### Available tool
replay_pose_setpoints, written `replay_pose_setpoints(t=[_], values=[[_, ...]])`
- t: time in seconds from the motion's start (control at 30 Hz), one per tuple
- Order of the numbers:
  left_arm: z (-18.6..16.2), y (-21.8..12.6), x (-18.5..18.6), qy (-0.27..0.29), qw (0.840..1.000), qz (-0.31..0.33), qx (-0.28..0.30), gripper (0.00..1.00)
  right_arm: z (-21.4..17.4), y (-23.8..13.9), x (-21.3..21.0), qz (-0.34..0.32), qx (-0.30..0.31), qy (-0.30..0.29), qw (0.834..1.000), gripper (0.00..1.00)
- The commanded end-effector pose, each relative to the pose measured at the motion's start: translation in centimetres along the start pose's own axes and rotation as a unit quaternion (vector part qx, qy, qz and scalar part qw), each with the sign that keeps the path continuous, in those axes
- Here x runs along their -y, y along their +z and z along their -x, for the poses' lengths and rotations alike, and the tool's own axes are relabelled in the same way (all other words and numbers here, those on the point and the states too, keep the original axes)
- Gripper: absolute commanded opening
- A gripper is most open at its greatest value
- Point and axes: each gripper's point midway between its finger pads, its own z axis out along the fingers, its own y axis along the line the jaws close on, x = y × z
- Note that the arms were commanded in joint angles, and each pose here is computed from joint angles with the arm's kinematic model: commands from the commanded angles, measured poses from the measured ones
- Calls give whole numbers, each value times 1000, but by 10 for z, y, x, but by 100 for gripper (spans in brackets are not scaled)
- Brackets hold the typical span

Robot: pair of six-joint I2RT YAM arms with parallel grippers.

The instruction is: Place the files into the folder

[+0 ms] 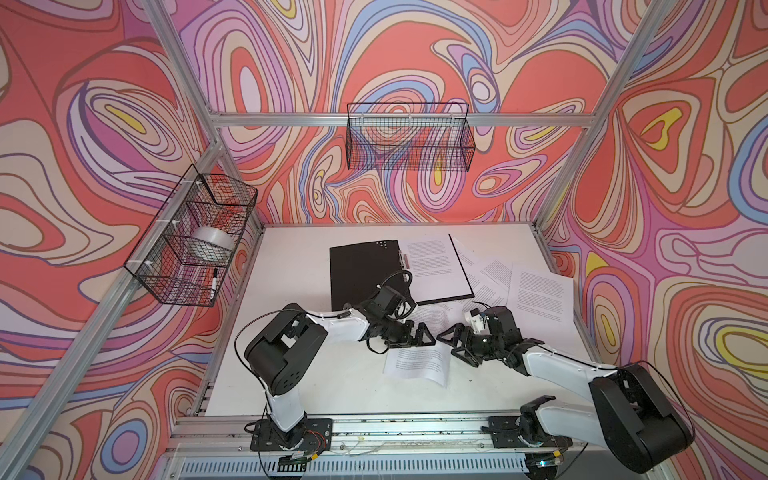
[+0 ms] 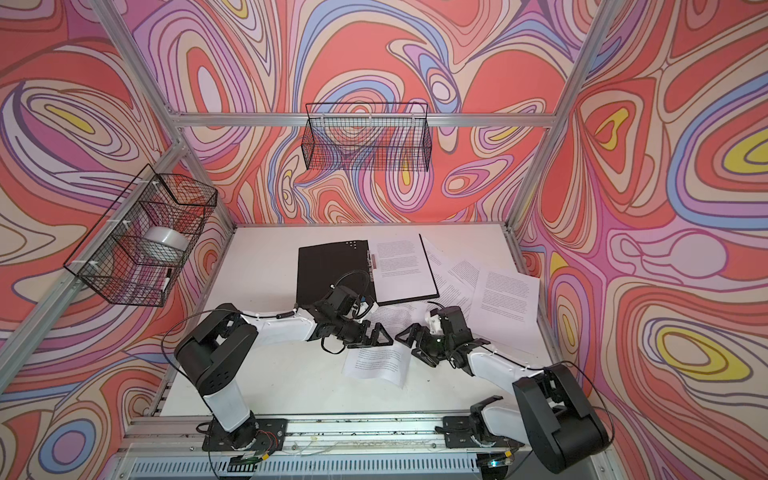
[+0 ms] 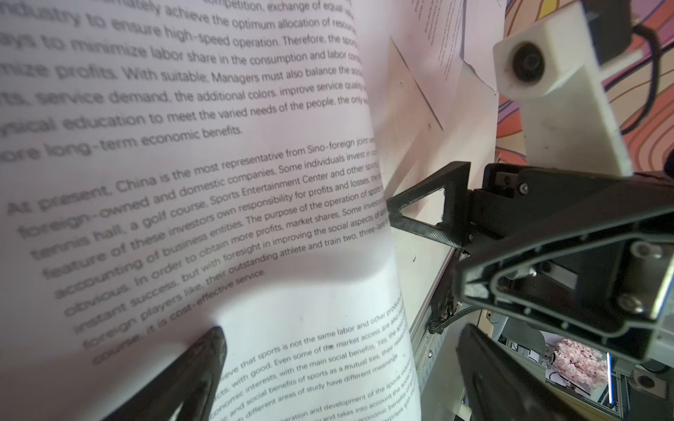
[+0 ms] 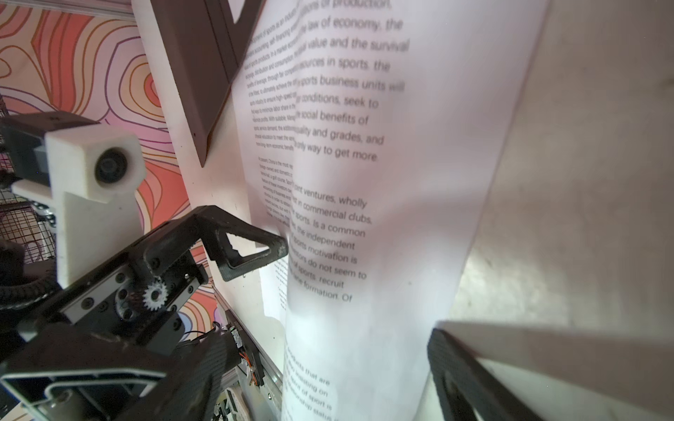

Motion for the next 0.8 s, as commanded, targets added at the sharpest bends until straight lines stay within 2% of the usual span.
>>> replay_pose_setpoints(t=[0.0, 0.43, 0.67, 0.77], values=[[-45, 12, -83, -85, 988, 123, -48, 100, -29, -10, 59, -123, -19, 71, 990, 92], [-33, 21, -91, -116, 987, 106, -33, 100, -35, -25, 78, -190, -15, 90, 978, 90], [-22, 29, -90, -121, 987, 103, -27, 100, -42, -30, 99, -249, -26, 121, 960, 93], [-20, 34, -94, -126, 986, 105, -30, 100, -40, -42, 108, -296, -16, 128, 946, 95]])
